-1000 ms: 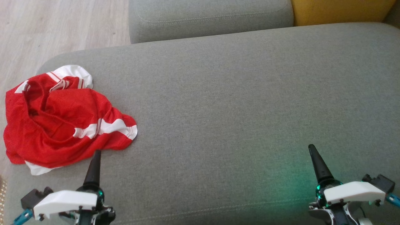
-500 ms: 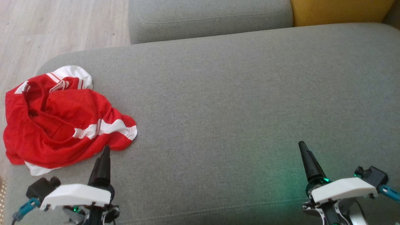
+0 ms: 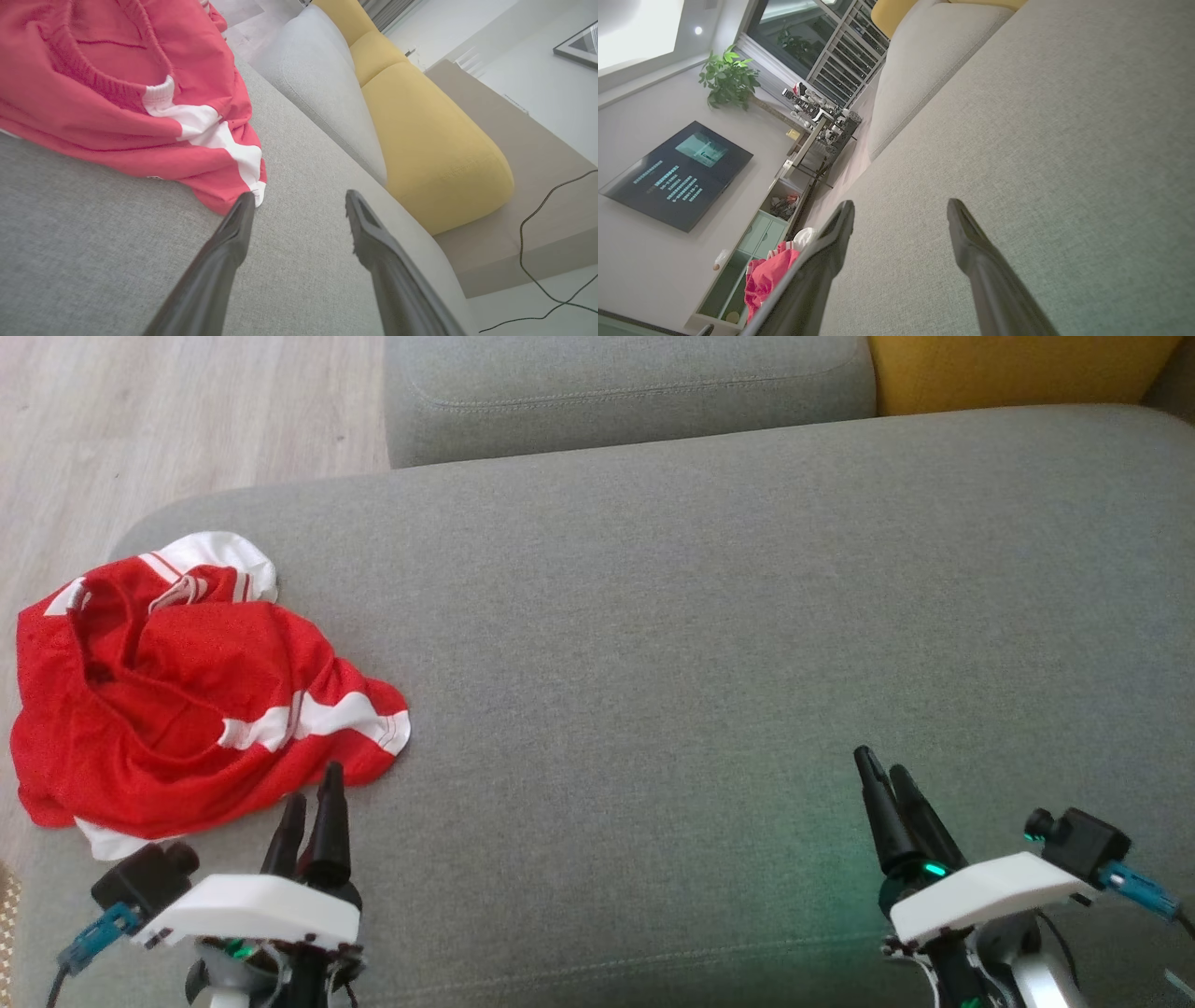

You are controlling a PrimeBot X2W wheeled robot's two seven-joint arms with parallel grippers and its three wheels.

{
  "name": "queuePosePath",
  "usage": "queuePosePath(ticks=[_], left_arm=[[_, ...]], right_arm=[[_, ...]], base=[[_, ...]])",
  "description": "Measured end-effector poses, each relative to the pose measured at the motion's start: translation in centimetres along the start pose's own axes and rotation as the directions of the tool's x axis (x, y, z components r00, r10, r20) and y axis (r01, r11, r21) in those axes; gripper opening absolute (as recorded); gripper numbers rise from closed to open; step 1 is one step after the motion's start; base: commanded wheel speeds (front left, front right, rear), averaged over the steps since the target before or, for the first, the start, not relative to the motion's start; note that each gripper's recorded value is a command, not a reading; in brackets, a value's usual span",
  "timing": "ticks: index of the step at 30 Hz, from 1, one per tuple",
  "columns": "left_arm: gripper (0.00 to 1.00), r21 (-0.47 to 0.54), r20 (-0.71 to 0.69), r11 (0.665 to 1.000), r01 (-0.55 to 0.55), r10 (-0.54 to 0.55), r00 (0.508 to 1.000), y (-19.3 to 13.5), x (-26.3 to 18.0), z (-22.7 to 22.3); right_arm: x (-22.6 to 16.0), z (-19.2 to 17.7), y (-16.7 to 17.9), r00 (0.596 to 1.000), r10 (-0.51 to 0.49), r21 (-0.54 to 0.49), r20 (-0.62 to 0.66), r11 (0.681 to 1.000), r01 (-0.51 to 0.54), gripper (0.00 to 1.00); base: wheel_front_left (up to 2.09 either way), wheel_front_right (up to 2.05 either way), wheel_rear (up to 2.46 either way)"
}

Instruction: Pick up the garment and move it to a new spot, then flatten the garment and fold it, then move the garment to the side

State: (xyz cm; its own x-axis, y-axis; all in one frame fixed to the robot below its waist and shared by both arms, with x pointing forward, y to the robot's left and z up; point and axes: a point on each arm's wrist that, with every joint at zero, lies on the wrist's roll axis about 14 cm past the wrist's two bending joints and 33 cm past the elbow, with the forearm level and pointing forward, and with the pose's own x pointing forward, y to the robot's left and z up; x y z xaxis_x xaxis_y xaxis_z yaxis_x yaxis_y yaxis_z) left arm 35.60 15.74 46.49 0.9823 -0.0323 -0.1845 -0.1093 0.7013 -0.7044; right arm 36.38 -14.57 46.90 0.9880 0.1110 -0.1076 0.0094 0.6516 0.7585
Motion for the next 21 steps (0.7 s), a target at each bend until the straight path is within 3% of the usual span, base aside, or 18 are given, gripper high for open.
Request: queuePosePath(ticks=[21], left_arm=[[1.00, 0.277, 0.096, 0.961, 0.022, -0.050, 0.994, -2.1, 0.5, 1.9]], right_arm=[[1.0, 0.2, 3.4, 0.993, 0.116, -0.259, 0.013, 0.960, -0.109, 1.00]], base=[[0.00, 0.00, 0.00]])
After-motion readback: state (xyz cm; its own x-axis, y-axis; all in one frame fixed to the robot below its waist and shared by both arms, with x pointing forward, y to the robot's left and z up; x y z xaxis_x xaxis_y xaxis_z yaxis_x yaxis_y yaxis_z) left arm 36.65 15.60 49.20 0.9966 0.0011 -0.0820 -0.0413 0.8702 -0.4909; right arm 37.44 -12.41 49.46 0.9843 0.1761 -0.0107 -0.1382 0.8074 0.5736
